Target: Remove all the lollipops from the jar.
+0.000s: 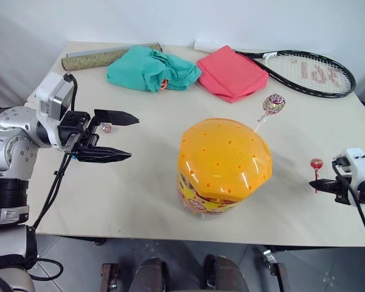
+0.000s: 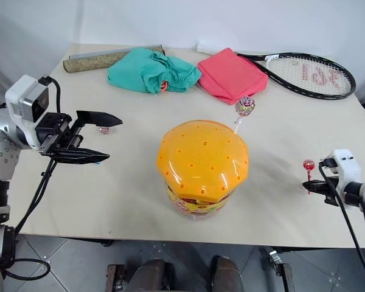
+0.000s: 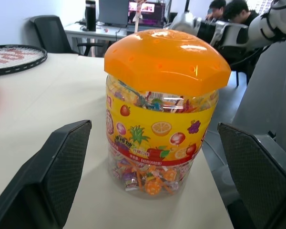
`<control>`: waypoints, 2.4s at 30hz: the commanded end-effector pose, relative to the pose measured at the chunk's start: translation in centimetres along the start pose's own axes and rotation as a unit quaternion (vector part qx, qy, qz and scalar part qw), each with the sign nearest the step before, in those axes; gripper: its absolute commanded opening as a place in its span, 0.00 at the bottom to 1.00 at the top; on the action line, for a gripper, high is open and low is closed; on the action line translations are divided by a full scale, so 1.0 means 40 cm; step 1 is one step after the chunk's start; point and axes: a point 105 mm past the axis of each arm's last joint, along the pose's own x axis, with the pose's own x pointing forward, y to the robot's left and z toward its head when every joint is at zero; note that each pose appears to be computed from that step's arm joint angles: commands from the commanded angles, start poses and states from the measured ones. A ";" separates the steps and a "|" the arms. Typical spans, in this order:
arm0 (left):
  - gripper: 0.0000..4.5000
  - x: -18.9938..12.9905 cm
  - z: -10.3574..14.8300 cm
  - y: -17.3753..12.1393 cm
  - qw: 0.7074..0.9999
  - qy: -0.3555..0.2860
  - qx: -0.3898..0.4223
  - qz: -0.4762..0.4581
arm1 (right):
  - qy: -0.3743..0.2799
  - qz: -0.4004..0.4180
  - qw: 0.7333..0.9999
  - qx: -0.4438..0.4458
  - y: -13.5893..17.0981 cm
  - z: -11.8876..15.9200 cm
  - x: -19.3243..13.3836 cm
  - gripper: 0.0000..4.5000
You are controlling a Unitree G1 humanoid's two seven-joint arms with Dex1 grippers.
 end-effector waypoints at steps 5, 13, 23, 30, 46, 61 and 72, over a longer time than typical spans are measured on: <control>1.00 0.003 0.030 -0.024 0.999 -0.009 0.029 -0.040 | -0.046 0.006 0.998 -0.030 0.024 0.052 -0.052 0.53; 1.00 0.008 0.036 -0.018 0.998 -0.015 0.029 -0.045 | -0.188 0.136 0.967 -0.109 0.195 0.179 -0.223 0.99; 1.00 0.023 0.036 -0.005 0.998 -0.019 0.031 -0.055 | -0.269 0.314 0.878 -0.241 0.437 0.296 -0.274 0.99; 1.00 0.026 0.035 -0.011 0.998 -0.023 0.037 -0.049 | -0.272 0.395 0.837 -0.264 0.519 0.349 -0.224 0.99; 1.00 0.023 0.034 -0.029 0.998 -0.028 0.037 -0.035 | -0.294 0.411 0.818 -0.276 0.535 0.394 -0.280 0.01; 1.00 0.039 0.014 -0.023 0.998 -0.039 0.031 -0.045 | -0.223 0.109 0.961 -0.126 0.141 0.413 -0.173 0.01; 1.00 0.027 -0.001 -0.057 0.999 -0.038 0.022 -0.018 | -0.056 -0.115 0.990 -0.056 -0.152 0.224 0.008 0.01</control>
